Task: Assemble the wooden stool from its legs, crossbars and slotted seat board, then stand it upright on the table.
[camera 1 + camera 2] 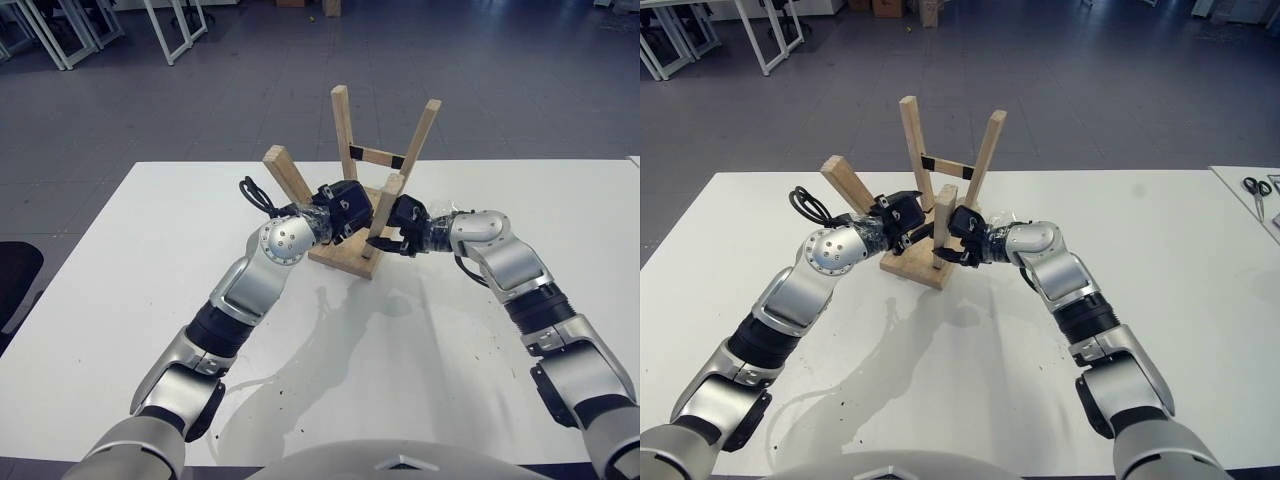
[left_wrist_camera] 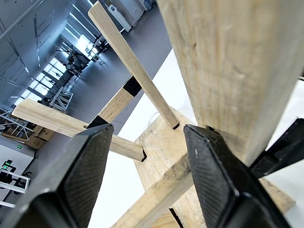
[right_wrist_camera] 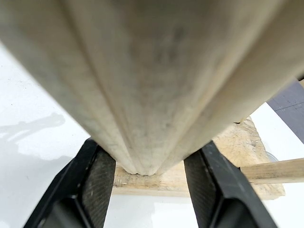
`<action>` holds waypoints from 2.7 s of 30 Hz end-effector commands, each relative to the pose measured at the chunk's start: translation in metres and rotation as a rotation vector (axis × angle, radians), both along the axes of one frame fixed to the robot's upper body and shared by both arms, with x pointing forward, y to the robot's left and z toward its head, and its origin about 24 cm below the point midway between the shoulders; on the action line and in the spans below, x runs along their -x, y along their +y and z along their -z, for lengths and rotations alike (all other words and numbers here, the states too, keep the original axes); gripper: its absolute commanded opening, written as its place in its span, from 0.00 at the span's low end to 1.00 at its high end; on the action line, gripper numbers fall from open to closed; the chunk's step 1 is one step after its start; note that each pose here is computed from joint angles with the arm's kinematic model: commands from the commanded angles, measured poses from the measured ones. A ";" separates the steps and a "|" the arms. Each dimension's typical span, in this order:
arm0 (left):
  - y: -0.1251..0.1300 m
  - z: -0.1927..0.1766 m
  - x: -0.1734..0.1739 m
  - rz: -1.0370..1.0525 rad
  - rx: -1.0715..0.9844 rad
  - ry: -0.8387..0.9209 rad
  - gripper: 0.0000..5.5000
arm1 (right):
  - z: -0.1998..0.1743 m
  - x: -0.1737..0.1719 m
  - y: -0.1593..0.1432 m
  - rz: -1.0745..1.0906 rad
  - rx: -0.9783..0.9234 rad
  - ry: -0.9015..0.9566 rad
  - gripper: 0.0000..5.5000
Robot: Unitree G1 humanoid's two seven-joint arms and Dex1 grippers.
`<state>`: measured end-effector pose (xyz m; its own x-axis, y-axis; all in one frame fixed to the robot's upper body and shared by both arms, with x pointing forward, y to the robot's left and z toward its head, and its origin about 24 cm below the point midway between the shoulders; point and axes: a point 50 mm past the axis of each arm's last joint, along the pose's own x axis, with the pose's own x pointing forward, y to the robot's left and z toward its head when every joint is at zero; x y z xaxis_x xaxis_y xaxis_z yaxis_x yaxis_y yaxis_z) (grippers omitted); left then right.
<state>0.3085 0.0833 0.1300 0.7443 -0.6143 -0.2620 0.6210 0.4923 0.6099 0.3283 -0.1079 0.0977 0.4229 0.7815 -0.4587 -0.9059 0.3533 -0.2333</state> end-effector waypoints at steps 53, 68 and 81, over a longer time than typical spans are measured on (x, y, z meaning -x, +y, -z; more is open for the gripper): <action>0.108 -0.085 -0.004 -0.430 0.561 -0.731 0.50 | -0.150 0.026 -0.013 0.061 -0.374 -0.542 0.49; 0.157 -0.101 0.001 -0.716 0.566 -0.933 0.50 | -0.112 0.031 0.050 -0.063 -0.504 0.206 0.49; 0.135 -0.080 -0.003 -0.545 0.649 -0.688 0.50 | -0.201 0.023 -0.008 0.154 -0.866 -0.102 0.49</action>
